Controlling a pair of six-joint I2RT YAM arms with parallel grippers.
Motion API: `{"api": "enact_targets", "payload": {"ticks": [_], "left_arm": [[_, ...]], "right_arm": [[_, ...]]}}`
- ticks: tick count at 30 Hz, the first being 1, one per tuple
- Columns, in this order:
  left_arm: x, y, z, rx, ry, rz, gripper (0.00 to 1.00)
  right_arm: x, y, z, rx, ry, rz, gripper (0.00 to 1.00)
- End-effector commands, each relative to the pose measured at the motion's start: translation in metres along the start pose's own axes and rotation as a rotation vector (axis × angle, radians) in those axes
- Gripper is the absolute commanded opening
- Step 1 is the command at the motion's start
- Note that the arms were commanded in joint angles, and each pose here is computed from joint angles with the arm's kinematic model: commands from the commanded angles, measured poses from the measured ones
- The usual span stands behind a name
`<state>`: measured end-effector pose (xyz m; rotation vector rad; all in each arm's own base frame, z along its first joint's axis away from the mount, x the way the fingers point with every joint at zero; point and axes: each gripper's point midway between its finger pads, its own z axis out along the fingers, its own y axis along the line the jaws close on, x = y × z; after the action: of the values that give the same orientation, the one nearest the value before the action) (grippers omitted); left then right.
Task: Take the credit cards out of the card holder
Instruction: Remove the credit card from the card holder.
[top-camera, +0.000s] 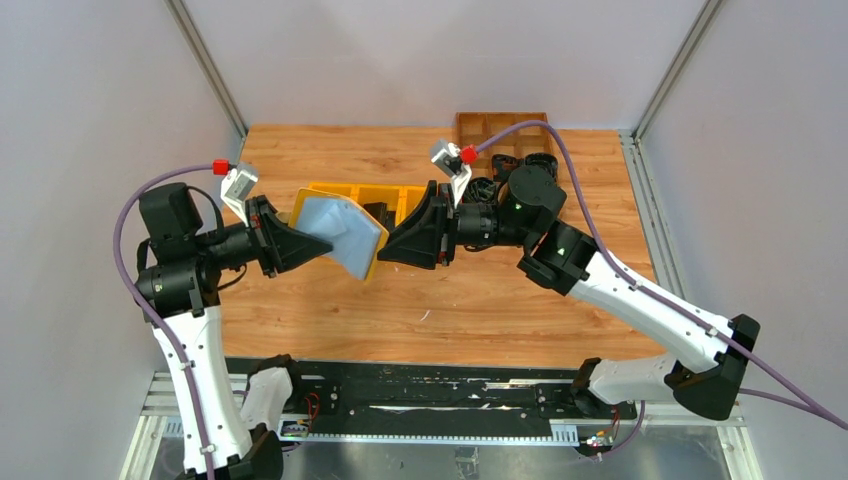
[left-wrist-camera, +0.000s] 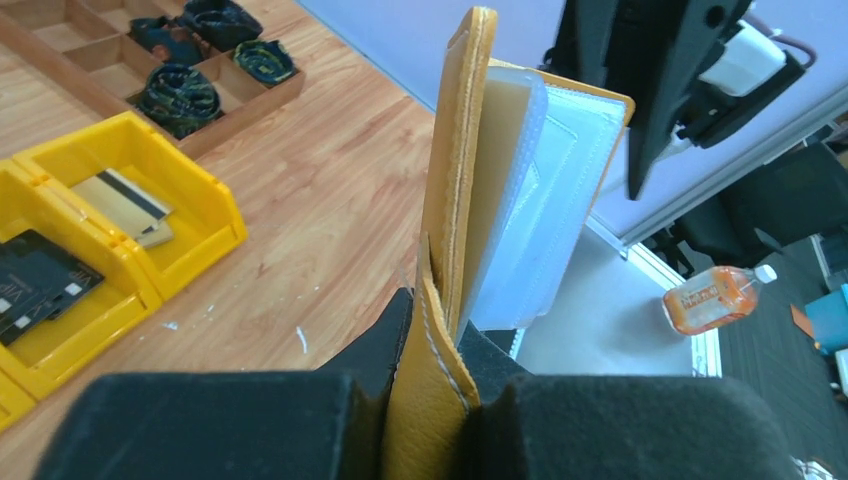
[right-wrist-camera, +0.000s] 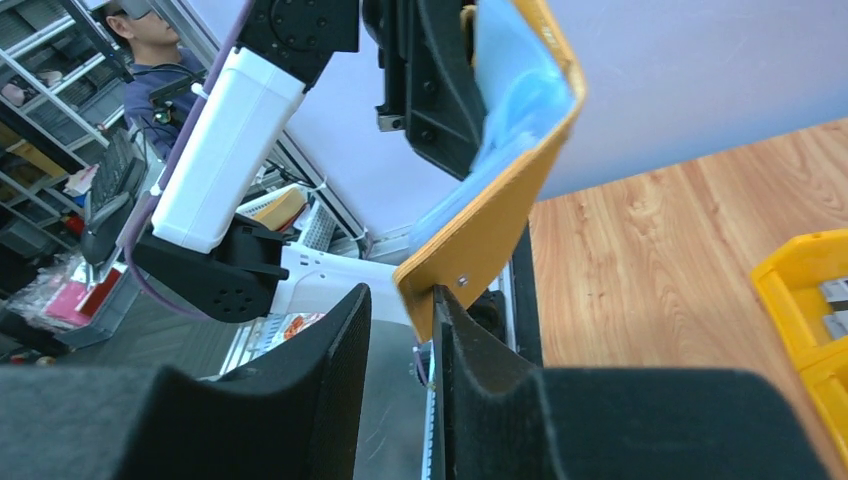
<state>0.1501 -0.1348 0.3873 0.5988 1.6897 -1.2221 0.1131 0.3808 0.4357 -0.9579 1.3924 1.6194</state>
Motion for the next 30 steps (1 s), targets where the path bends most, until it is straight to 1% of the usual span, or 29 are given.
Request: {"api": "enact_targets", "payload": {"ticks": [1,2,3,4,5,6,9,10,12,15,18,20,25,30], "left_arm": [[-0.009,-0.035,-0.003,0.086,-0.010,0.019,0.07],[-0.009,-0.038,-0.003,0.087,-0.010,0.022,0.07],[-0.010,-0.039,-0.003,0.087,-0.011,0.025,0.07],[-0.010,-0.041,-0.003,0.089,-0.012,0.027,0.07],[-0.010,-0.042,-0.003,0.092,-0.011,0.028,0.07],[-0.011,-0.044,-0.004,0.096,-0.011,0.031,0.06],[-0.012,-0.046,-0.004,0.104,-0.011,0.023,0.06],[-0.012,-0.046,-0.004,0.106,-0.011,0.020,0.06],[-0.013,-0.046,-0.004,0.109,-0.010,0.015,0.05],[-0.016,-0.047,-0.004,0.119,-0.010,0.003,0.04],[-0.018,-0.048,-0.004,0.126,-0.008,-0.013,0.03],[-0.018,-0.049,-0.004,0.126,-0.008,-0.011,0.03],[-0.019,-0.052,-0.005,0.127,-0.008,-0.010,0.03],[-0.020,-0.056,-0.005,0.128,-0.009,0.001,0.03]], "right_arm": [[-0.007,-0.009,-0.003,0.027,-0.028,-0.056,0.31],[-0.007,-0.013,-0.003,0.047,-0.029,-0.053,0.30],[-0.006,-0.016,-0.002,0.061,-0.026,-0.050,0.33],[-0.006,-0.019,-0.002,0.079,-0.025,-0.049,0.39],[-0.005,-0.021,-0.002,0.088,-0.020,-0.044,0.41],[-0.005,-0.021,-0.002,0.088,-0.019,-0.046,0.41],[-0.009,-0.017,-0.004,0.076,-0.044,-0.057,0.32],[-0.009,-0.015,-0.005,0.071,-0.048,-0.058,0.31],[-0.009,-0.007,-0.007,0.035,-0.048,-0.067,0.33],[-0.005,0.007,-0.011,-0.033,-0.025,-0.082,0.41],[0.000,0.014,-0.014,-0.068,-0.013,-0.092,0.42],[0.000,0.016,-0.016,-0.073,-0.017,-0.097,0.41],[-0.004,0.017,-0.014,-0.084,-0.025,-0.105,0.30],[-0.009,0.013,-0.012,-0.053,-0.041,-0.105,0.24]]}}
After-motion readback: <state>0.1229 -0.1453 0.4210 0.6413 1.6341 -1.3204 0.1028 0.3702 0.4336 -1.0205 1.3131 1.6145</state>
